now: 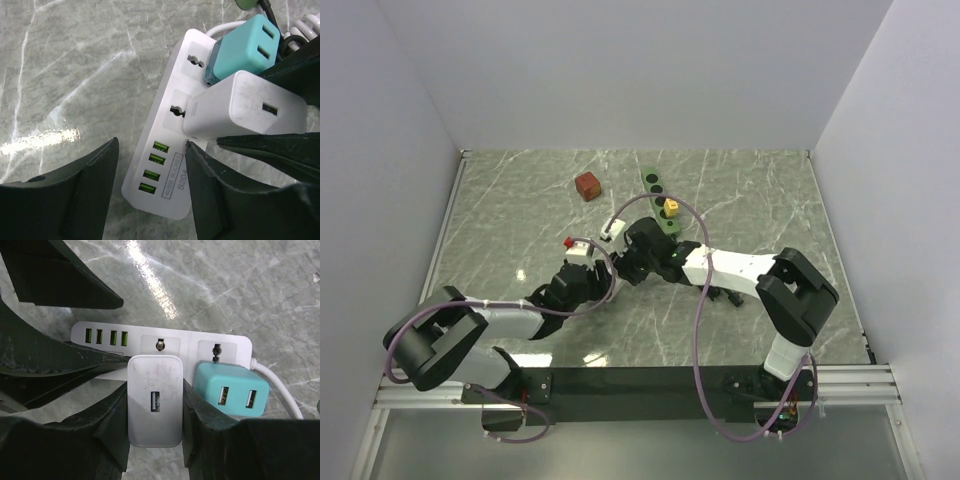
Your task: Insert the plug
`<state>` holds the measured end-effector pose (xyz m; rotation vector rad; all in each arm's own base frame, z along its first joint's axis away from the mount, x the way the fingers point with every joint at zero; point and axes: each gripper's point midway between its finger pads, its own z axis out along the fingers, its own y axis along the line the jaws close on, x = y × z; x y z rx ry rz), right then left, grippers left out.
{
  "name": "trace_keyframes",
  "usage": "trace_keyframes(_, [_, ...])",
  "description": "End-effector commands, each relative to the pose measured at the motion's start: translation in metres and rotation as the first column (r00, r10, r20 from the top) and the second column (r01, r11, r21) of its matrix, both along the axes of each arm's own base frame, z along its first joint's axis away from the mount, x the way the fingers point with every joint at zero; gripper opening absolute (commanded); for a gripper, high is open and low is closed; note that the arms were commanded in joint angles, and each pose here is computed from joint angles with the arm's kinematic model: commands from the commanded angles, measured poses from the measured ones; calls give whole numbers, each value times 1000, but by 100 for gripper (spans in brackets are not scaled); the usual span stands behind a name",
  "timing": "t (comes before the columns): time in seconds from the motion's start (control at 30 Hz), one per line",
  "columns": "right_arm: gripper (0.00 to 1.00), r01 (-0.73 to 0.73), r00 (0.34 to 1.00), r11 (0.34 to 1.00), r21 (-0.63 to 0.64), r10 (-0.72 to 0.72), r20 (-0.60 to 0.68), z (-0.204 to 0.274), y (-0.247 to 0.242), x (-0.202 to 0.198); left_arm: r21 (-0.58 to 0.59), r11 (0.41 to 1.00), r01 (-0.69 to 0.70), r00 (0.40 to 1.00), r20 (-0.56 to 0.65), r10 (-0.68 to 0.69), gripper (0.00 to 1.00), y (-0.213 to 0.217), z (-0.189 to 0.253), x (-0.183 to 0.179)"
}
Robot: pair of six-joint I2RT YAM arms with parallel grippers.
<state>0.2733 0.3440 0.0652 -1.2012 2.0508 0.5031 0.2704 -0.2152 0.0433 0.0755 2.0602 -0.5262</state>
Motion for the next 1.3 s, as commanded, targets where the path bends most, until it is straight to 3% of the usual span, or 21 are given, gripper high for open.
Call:
trace_keyframes(0.0, [0,-48,983,989,-141,22,-183,-56,-19,-37,-29,1000,11,1000,23,-11,60,-7,9,8])
trace_keyframes(0.17, [0,-48,977,988,-145,16,-214,-63,-17,-41,-35,999,15,1000,4,-15,53,-5,2,2])
trace_keyframes(0.3, [0,-36,973,988,-152,0,-233,-67,-19,-45,-28,1000,15,1000,-15,-15,38,-2,-4,-2])
trace_keyframes(0.43, [0,-37,969,988,-150,-2,-248,-71,-15,-52,-35,999,15,999,-32,-16,31,2,-10,-8])
trace_keyframes(0.97, [0,-77,946,976,-202,8,-325,-97,-6,-78,-52,998,34,997,-69,-37,21,1,-27,-17])
trace_keyframes(1.17, [0,-38,961,980,-194,-17,-275,-85,-4,-69,-57,998,26,998,-55,-29,24,3,-21,-15])
trace_keyframes(1.27, [20,-28,973,991,-132,-3,-231,-62,3,-63,-62,998,25,998,-49,-29,30,3,-19,-17])
